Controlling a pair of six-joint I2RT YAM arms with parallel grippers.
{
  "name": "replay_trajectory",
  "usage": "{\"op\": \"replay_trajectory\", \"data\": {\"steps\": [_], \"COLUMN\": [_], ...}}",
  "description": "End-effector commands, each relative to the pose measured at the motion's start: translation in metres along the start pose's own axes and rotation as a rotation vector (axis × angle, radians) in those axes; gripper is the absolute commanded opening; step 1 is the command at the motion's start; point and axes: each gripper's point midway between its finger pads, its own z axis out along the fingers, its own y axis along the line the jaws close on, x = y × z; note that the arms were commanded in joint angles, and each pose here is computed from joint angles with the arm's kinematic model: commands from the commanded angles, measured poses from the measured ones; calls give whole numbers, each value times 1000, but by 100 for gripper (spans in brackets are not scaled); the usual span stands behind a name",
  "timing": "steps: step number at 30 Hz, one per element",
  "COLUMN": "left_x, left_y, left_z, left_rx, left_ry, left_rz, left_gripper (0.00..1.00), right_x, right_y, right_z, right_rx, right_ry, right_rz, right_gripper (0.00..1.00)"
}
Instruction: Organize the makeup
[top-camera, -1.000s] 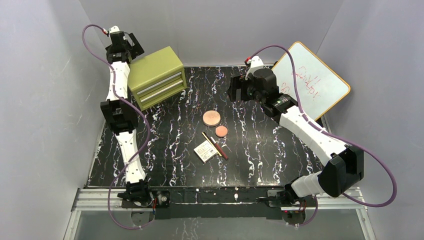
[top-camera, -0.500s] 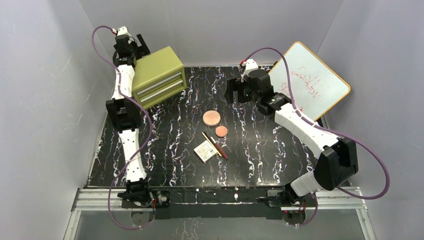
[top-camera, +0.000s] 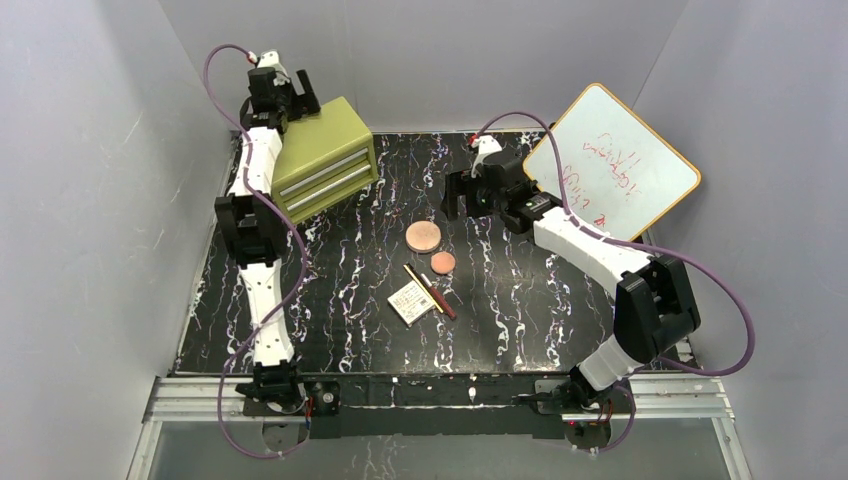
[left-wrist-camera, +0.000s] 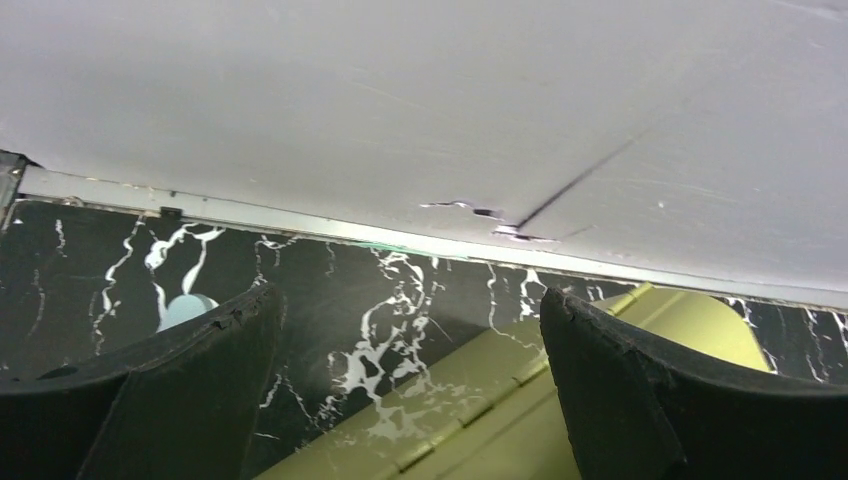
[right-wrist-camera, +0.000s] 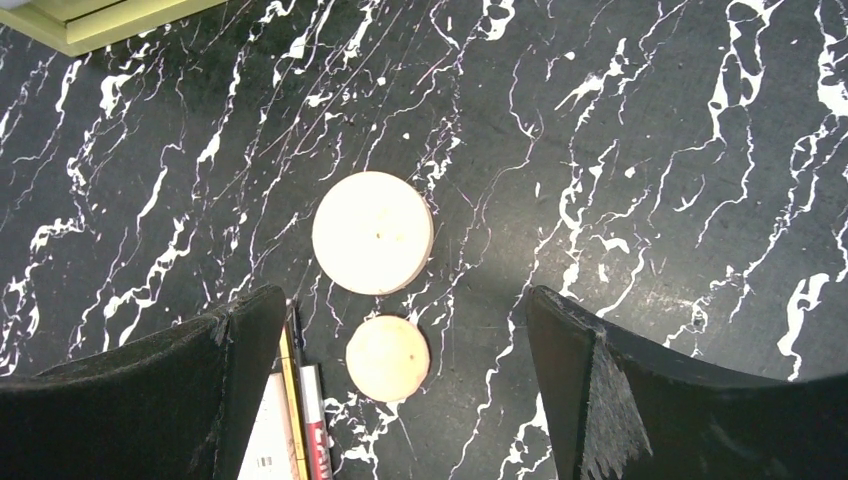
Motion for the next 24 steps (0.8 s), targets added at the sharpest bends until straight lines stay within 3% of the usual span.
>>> {"op": "replay_trajectory", "data": {"steps": [1,3,11,24], "left_x": [118,126,105,108], "left_y": [-36,-45,-16,14], "left_z": [-18,-19,7,34], "left_rx": [69,60,-143,-312], "left_ry": [375,385,284,136], "left_rz": [66,92,112,40], "left_gripper": [99,99,99,99], "right_x": [-13,-12,-10,0], "right_y": [12,15,30,31], "right_z": [4,8,17,26], "right_rx": [-45,-60,-103,-108], "right_ry": [-68,-67,-65,-37], "right_rz": [12,17,13,7], "right_gripper": [99,99,99,99]}}
